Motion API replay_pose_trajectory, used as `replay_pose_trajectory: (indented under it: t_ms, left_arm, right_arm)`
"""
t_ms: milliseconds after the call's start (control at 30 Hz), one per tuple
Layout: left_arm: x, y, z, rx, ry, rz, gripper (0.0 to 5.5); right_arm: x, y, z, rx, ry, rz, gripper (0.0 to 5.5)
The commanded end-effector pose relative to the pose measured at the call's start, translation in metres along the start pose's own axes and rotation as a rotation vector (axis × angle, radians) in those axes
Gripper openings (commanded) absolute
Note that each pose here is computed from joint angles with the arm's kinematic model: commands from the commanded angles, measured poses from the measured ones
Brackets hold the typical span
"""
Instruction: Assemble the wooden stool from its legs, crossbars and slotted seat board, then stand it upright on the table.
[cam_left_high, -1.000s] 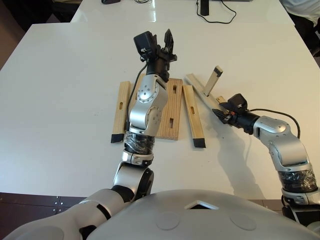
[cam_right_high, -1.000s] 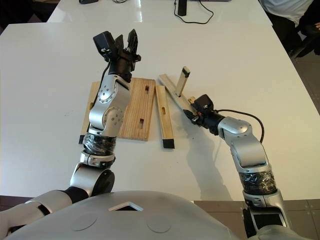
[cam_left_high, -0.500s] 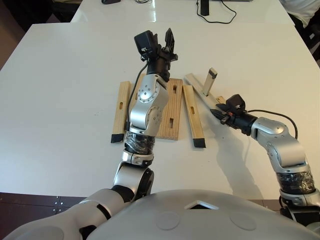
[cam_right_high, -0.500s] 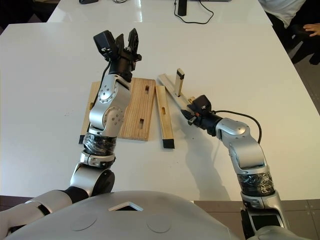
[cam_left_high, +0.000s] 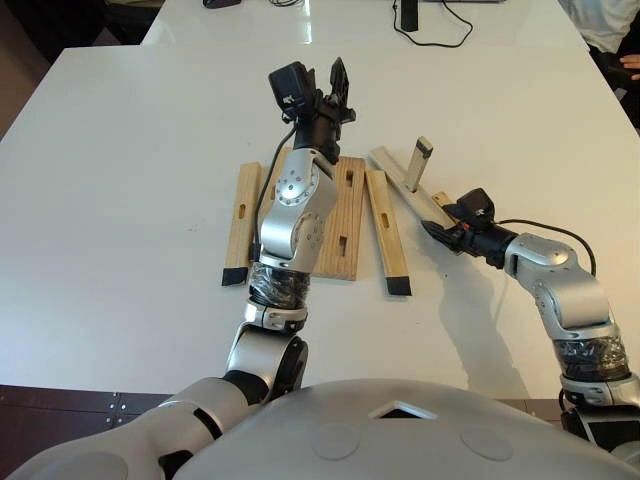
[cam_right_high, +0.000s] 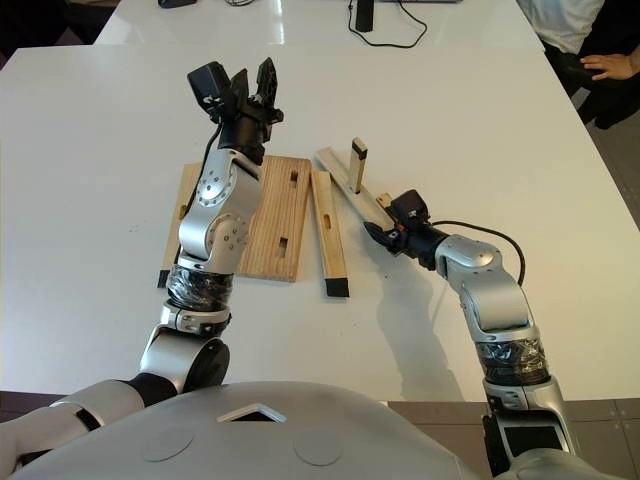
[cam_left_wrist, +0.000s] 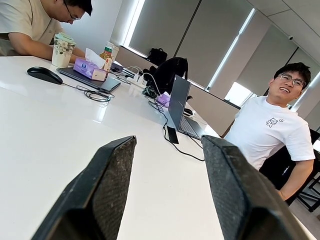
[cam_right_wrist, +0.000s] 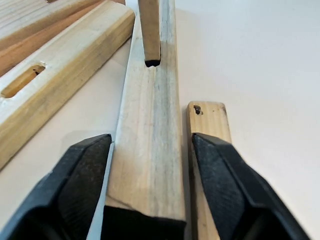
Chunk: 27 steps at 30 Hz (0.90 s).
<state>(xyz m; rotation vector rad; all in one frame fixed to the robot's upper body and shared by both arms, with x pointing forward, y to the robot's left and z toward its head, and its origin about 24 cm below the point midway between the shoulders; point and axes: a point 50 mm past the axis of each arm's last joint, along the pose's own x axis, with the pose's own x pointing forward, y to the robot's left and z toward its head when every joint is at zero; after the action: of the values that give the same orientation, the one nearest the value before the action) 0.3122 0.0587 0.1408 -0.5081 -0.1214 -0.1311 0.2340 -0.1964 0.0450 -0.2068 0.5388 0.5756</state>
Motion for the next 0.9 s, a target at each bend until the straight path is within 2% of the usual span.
replay_pose_trajectory:
  t_ms: [33, 267, 533, 700, 900]
  left_arm:
    - [-0.011, -0.012, -0.020, -0.105, 0.065, 0.011, 2.42]
    - [-0.012, -0.012, -0.020, -0.109, 0.061, 0.015, 2.42]
    - [-0.013, -0.013, -0.020, -0.114, 0.049, 0.025, 2.42]
    - [-0.013, -0.013, -0.019, -0.112, 0.046, 0.027, 2.42]
    - [-0.014, -0.012, -0.017, -0.111, 0.041, 0.031, 2.42]
  right_arm:
    - [-0.003, 0.002, -0.006, 0.001, 0.027, 0.007, 2.97]
    - [-0.006, 0.006, 0.004, -0.027, -0.017, 0.020, 2.97]
    - [0.001, 0.008, -0.011, 0.006, 0.093, -0.001, 2.97]
    - [0.008, 0.010, -0.010, 0.047, 0.094, -0.020, 2.97]
    - [0.007, 0.013, -0.011, 0.047, 0.099, -0.051, 2.15]
